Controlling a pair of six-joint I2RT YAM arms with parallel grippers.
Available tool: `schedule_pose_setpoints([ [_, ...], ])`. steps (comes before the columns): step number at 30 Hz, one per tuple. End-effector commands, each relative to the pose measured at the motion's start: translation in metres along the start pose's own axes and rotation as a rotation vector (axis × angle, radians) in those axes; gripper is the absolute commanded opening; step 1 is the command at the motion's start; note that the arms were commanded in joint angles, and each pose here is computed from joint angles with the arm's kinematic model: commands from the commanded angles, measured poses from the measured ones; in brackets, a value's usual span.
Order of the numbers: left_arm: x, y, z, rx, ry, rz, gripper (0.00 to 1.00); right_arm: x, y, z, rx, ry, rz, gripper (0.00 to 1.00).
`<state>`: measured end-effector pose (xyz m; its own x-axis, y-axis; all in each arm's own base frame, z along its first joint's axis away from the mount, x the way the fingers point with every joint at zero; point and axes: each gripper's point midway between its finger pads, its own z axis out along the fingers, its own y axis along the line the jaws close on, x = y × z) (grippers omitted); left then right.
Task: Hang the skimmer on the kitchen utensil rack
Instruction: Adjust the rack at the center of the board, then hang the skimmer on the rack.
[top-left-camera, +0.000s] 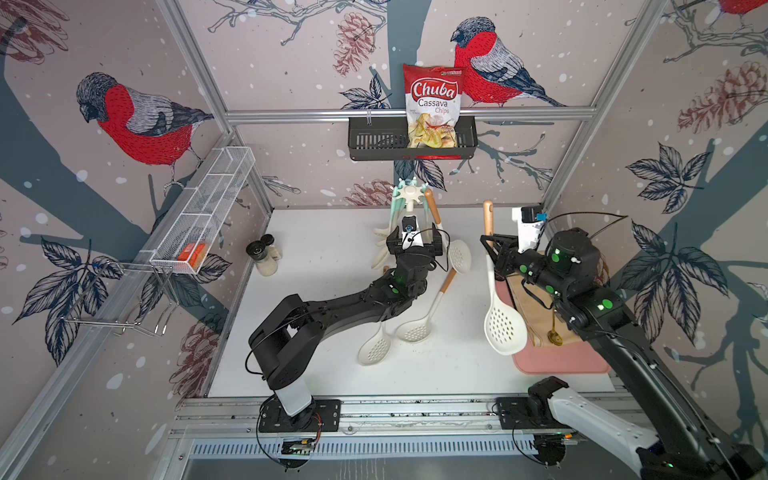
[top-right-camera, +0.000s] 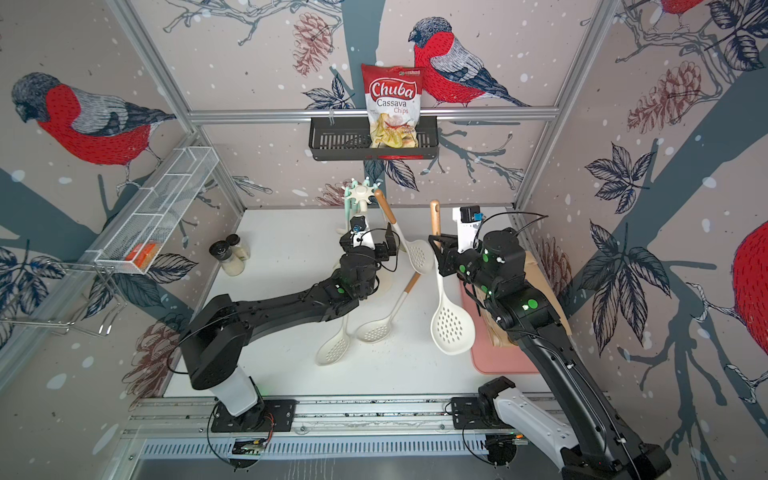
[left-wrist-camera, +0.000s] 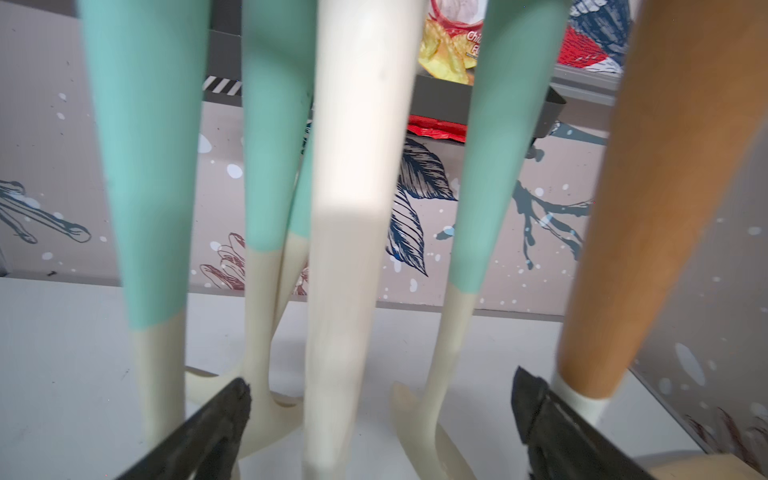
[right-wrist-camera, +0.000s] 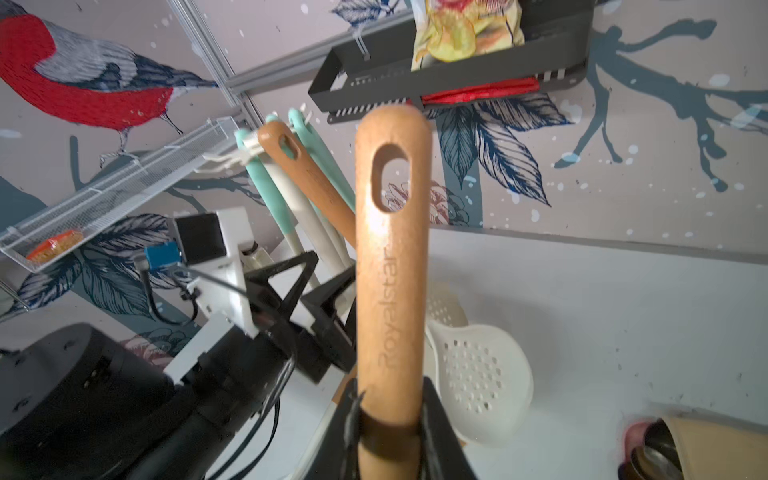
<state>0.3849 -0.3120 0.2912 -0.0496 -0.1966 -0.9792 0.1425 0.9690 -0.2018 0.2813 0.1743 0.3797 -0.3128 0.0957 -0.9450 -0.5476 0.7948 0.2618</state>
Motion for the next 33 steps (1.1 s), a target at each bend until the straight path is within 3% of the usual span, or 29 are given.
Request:
schedule_pose_setpoints([
  [1, 0.001, -0.016, -0.023, 0.143, 0.054, -0.039, 1.00, -0.032, 0.012, 0.004, -0.041, -0.092, -0.060, 0.00],
  [7, 0.006, -0.006, -0.075, 0.316, 0.201, -0.069, 1.00, -0.016, 0.045, 0.031, -0.052, -0.029, -0.150, 0.00],
  [12, 0.000, 0.012, -0.105, 0.375, 0.273, -0.082, 1.00, -0.005, 0.064, 0.052, -0.098, -0.003, -0.192, 0.00],
  [18, -0.011, 0.025, -0.112, 0.468, 0.385, -0.176, 0.99, 0.002, 0.069, 0.072, -0.111, 0.029, -0.223, 0.00],
  [26, -0.040, 0.035, -0.109, 0.507, 0.353, -0.210, 1.00, 0.008, 0.078, 0.083, -0.146, 0.054, -0.252, 0.00],
  [33, -0.040, 0.033, -0.107, 0.528, 0.358, -0.219, 1.00, 0.004, 0.085, 0.083, -0.176, 0.047, -0.258, 0.00],
])
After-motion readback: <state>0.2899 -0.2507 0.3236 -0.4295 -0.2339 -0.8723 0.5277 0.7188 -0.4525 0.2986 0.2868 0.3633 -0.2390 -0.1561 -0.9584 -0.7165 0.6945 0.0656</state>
